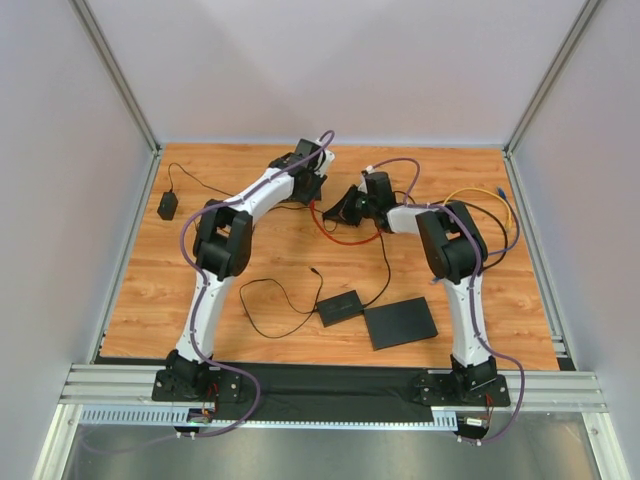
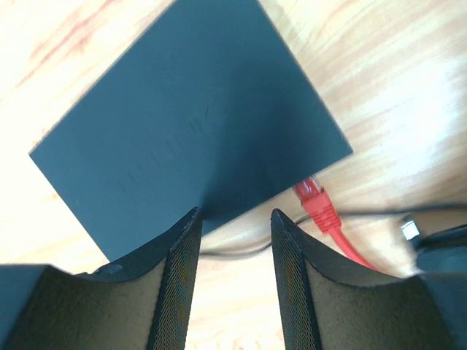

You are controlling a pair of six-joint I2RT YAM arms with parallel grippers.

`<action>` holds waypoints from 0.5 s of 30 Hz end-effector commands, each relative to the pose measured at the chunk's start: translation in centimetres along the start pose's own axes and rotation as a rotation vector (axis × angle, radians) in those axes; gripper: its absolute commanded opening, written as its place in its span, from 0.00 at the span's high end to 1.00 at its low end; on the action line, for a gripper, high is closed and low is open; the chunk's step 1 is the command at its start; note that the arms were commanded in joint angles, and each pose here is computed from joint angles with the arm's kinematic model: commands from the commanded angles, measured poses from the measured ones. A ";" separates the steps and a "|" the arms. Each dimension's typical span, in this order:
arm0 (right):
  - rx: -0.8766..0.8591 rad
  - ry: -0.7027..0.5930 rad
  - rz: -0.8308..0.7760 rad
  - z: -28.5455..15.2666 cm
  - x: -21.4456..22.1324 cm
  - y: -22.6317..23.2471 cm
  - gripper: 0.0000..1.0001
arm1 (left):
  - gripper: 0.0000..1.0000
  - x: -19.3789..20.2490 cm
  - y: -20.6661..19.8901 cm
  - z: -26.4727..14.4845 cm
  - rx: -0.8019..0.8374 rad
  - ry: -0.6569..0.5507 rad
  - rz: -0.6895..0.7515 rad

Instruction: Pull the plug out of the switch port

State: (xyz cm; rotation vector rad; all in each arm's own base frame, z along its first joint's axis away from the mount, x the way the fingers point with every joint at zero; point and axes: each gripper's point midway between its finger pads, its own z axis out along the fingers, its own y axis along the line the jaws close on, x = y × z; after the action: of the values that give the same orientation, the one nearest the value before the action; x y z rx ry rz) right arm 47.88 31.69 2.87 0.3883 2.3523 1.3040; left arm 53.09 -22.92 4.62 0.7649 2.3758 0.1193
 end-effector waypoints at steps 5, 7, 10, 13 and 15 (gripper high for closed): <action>0.205 -0.103 -0.123 -3.5 -2.8 0.4 1.00 | 0.49 -3.7 1.2 -4.3 -0.016 -0.162 -0.103; 0.245 -0.115 -0.121 -4.3 -3.1 0.2 1.00 | 0.48 -3.7 1.4 -4.5 -0.029 -0.166 -0.108; 0.305 -0.141 -0.103 -5.1 -3.6 -1.1 1.00 | 0.48 -3.6 1.8 -4.5 -0.044 -0.164 -0.106; 0.418 -0.205 -0.080 -6.1 -4.4 -3.5 1.00 | 0.48 -3.7 1.9 -4.7 -0.048 -0.168 -0.107; 0.477 -0.252 -0.070 -7.0 -5.4 -4.9 1.00 | 0.48 -3.7 1.9 -4.7 -0.049 -0.168 -0.109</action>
State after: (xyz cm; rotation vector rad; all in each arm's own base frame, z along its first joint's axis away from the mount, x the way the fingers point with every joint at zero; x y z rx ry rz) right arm 48.03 25.29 2.37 0.5011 2.4595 0.8137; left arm 52.83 -22.82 6.16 0.6665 2.3304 0.0884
